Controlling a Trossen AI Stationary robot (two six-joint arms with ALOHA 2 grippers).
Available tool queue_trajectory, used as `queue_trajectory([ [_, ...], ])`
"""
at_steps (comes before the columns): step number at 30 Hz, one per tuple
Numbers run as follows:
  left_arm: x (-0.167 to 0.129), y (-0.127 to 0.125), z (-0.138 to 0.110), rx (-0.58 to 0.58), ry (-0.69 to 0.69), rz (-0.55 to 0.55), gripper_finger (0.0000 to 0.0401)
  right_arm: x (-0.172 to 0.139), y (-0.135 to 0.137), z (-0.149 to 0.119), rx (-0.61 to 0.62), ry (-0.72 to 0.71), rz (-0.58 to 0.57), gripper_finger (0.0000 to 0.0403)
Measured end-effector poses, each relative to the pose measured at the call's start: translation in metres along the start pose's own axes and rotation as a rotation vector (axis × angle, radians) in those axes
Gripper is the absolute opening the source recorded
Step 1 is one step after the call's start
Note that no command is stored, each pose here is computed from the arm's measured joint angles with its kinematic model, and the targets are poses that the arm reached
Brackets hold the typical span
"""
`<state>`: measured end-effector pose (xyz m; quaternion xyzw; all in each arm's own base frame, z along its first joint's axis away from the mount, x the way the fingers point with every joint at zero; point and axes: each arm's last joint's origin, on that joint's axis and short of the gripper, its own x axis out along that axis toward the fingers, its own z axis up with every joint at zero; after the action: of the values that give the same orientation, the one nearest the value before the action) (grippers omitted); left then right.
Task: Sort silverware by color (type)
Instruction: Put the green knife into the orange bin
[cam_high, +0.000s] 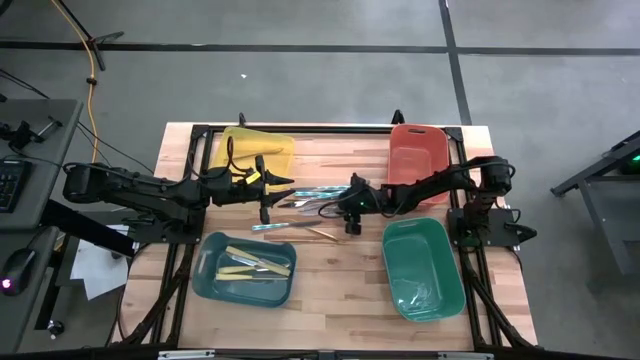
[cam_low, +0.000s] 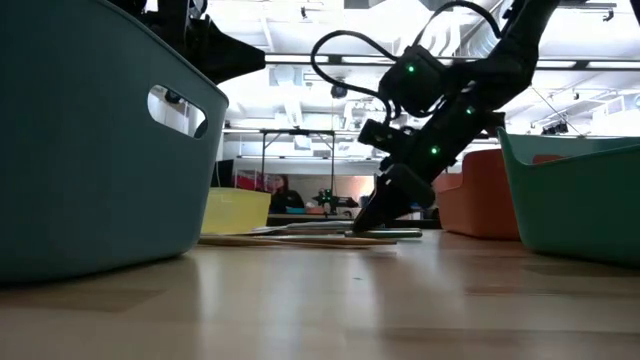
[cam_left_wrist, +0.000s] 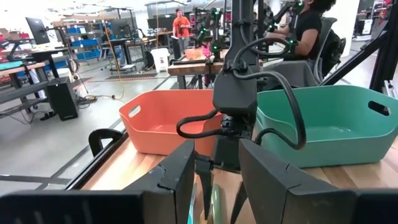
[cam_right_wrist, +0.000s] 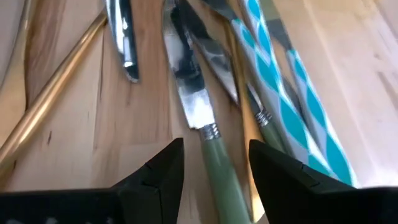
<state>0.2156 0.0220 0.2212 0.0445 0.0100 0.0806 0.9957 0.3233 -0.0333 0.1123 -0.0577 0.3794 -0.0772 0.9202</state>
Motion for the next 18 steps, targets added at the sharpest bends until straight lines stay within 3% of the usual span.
queue_trajectory([
  [18, 0.0000, -0.0001, -0.0002, 0.000, 0.002, -0.001, 0.0117, 0.0075, 0.0042, -0.0062, -0.031, 0.022, 0.055, 0.0165],
])
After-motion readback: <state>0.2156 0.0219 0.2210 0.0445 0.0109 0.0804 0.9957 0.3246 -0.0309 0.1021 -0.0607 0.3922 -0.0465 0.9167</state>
